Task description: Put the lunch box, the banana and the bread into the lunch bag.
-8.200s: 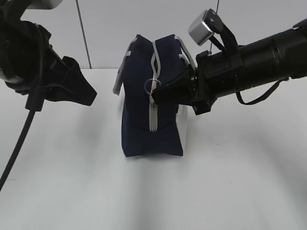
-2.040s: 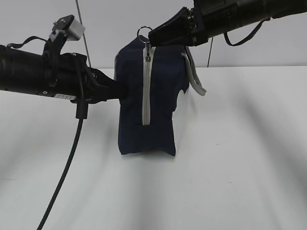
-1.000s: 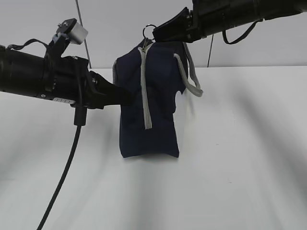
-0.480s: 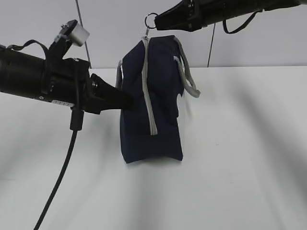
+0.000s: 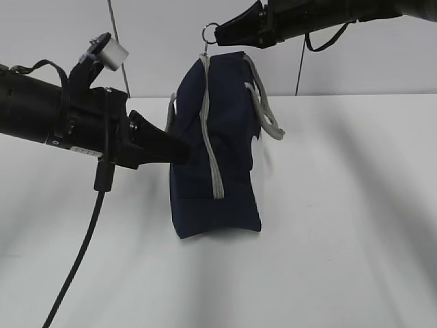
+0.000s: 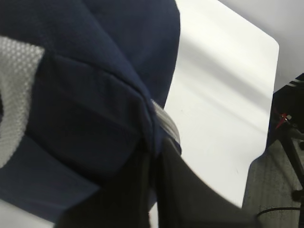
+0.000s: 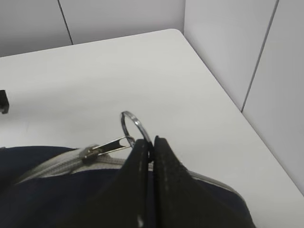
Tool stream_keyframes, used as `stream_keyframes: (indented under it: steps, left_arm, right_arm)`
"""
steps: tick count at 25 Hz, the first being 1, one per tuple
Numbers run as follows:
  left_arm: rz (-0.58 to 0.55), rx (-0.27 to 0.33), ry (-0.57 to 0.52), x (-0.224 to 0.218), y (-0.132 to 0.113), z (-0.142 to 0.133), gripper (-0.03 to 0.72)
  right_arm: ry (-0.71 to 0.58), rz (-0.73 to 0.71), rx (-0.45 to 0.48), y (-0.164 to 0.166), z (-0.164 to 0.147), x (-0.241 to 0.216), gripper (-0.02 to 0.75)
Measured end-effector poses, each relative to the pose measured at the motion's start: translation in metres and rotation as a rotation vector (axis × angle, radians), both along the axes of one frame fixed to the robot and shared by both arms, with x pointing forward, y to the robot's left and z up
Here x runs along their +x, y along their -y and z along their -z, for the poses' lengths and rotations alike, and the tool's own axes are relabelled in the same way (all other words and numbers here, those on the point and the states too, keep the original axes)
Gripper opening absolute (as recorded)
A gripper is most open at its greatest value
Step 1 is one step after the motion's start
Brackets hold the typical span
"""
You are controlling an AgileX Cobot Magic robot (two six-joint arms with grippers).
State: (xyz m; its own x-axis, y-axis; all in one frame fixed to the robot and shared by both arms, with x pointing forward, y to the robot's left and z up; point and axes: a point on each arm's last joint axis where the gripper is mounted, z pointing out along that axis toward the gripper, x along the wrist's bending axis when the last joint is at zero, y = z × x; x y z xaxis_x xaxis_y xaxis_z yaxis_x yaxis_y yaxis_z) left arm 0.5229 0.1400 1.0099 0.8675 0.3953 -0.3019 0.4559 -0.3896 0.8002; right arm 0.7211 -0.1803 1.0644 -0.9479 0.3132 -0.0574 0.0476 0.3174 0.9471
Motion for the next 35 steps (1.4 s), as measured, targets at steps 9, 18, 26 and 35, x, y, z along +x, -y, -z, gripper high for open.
stream_keyframes:
  steps: [9, 18, 26, 35]
  left_arm:
    - [0.039, -0.011, -0.032, -0.004, 0.001, 0.0, 0.004]
    - [0.074, -0.012, -0.065, -0.009, 0.002, 0.0, 0.003]
    - [0.093, -0.024, -0.09, -0.011, 0.002, -0.001, 0.003]
    - [0.1, -0.007, -0.146, -0.014, 0.001, 0.001, 0.006]
  right_arm:
    - [0.008, 0.046, -0.003, 0.001, 0.012, 0.015, 0.0]
    - [0.038, 0.137, -0.047, 0.009, 0.015, 0.024, 0.0]
    - [0.049, 0.241, -0.049, 0.014, 0.022, 0.035, 0.0]
    - [-0.028, 0.179, 0.054, 0.015, 0.038, 0.036, 0.0]
